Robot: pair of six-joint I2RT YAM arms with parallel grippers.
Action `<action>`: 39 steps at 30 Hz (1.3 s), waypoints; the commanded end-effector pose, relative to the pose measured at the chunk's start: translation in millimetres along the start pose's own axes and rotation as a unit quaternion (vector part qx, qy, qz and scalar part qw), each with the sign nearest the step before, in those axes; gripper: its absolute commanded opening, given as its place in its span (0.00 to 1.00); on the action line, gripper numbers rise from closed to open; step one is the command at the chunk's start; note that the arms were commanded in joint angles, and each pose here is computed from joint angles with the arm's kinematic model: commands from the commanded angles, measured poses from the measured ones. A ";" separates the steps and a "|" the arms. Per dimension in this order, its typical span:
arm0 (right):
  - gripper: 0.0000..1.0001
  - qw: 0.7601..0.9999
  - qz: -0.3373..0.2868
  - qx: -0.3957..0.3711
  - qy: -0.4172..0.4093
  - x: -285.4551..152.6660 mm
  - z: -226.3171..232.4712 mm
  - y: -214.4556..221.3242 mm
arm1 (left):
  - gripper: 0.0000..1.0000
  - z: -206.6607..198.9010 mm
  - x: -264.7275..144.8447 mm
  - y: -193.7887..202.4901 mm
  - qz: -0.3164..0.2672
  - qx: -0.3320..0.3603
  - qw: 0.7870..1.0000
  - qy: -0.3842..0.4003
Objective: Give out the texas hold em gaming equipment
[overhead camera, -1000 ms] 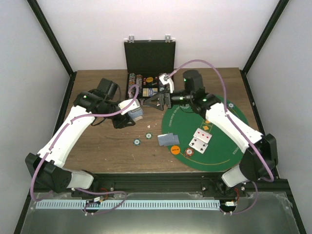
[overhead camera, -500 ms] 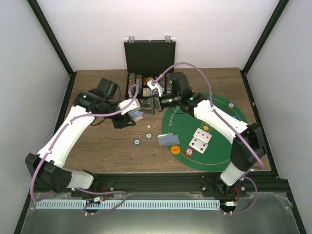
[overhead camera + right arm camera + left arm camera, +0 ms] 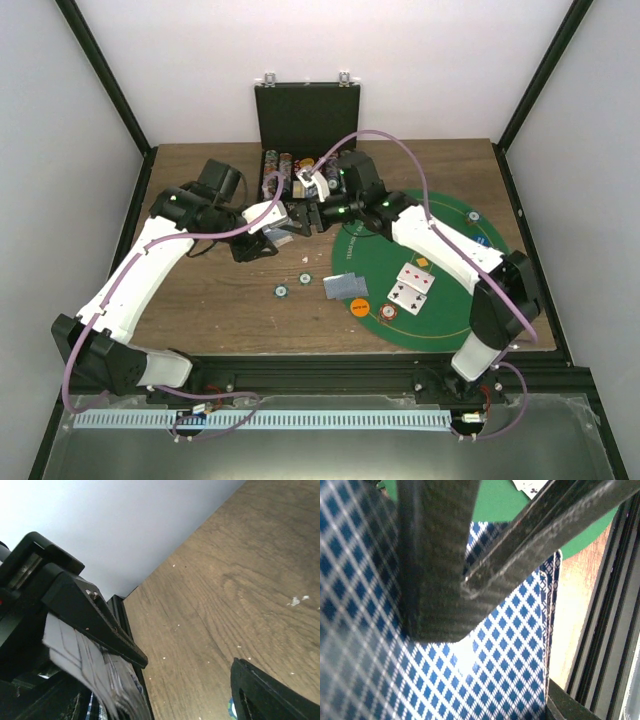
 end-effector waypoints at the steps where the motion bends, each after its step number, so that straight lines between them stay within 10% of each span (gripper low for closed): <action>1: 0.73 0.998 -0.027 -0.024 0.048 -20.5 6.7 -15.9 | 0.37 1.7 -6.5 -6.8 -0.019 0.007 1.000 -0.012; 26: 0.09 0.998 -0.015 -0.034 0.056 -42.0 29.6 -25.2 | 0.37 8.5 1.2 -2.9 -0.009 0.002 1.000 -0.023; 39: 0.25 1.000 -0.011 -0.026 0.002 -25.8 29.2 -27.6 | 0.37 8.4 0.6 -3.1 -0.010 0.001 1.000 -0.024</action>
Point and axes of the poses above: each gripper's point midway between its finger pads, its own x axis out along the fingers, its own z axis along the line the jaws close on, y = z × x, the point moved 3 cm from there along -x, back along the fingers, and after that the axes turned 5 degrees about -x, right-handed, at the moved point
